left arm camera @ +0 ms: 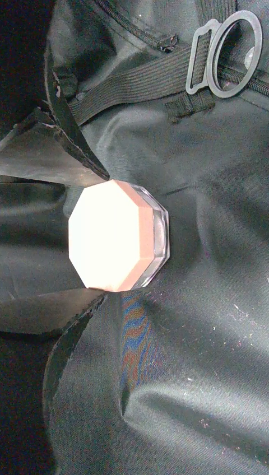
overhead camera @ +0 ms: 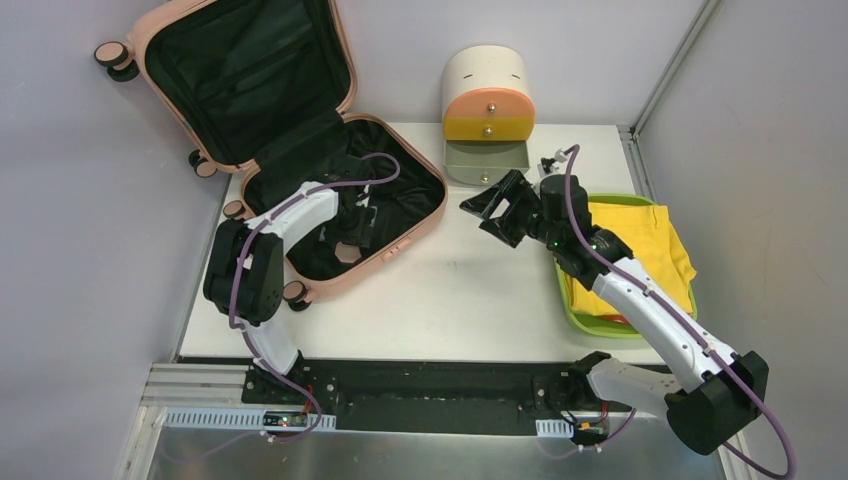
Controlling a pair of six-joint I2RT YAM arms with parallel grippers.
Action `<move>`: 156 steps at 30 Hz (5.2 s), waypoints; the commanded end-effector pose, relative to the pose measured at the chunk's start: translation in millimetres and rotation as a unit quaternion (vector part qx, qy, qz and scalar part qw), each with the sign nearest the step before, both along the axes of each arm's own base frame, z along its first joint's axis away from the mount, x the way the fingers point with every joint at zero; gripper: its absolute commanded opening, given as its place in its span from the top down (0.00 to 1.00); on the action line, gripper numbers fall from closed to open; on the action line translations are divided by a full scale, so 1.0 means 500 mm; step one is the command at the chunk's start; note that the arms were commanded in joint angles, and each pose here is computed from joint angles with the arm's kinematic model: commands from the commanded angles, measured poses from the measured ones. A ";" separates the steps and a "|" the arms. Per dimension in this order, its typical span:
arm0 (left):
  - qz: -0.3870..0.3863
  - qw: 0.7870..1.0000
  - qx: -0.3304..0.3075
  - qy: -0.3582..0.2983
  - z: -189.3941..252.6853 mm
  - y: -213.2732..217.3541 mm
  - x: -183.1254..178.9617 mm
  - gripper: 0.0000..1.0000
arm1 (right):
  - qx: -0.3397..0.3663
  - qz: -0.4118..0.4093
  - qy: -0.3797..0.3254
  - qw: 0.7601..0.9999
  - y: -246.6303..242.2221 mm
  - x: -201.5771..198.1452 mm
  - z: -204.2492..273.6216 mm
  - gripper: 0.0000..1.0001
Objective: Open, take out, and arrange the luggage
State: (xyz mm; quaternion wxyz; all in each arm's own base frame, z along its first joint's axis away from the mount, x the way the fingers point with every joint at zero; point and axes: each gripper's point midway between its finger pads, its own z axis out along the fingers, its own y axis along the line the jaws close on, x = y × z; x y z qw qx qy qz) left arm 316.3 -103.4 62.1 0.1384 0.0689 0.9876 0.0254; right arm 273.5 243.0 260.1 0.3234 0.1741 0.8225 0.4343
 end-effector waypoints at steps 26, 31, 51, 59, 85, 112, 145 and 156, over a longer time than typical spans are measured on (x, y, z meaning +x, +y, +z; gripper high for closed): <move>-0.107 0.966 -0.166 -0.167 0.283 -0.060 -0.025 0.79 | 0.019 0.043 0.004 0.999 0.099 0.073 0.009 0.21; -0.206 0.934 -0.225 -0.187 0.334 -0.111 -0.080 0.82 | 0.084 0.107 0.016 0.991 0.187 0.076 0.042 0.12; -0.302 0.904 -0.231 -0.196 0.344 -0.158 -0.141 0.82 | 0.063 0.238 0.159 0.956 0.352 -0.048 -0.047 0.43; -0.295 0.905 -0.230 -0.202 0.349 -0.152 -0.147 0.58 | 0.074 0.218 0.140 0.963 0.332 -0.033 -0.025 0.76; -0.216 0.931 -0.167 -0.243 0.259 -0.037 -0.238 0.01 | 0.111 -0.283 0.123 0.945 -0.156 0.428 -0.061 0.78; -0.218 0.920 -0.183 -0.270 0.271 -0.039 -0.250 0.01 | 0.141 -0.398 0.166 0.891 -0.195 0.639 -0.231 0.51; -0.219 0.921 -0.185 -0.265 0.261 -0.041 -0.252 0.01 | 0.107 -0.369 0.168 0.908 -0.203 0.473 -0.277 0.92; -0.221 0.921 -0.184 -0.264 0.261 -0.041 -0.251 0.01 | 0.148 -0.384 0.130 0.902 -0.181 0.514 -0.288 0.93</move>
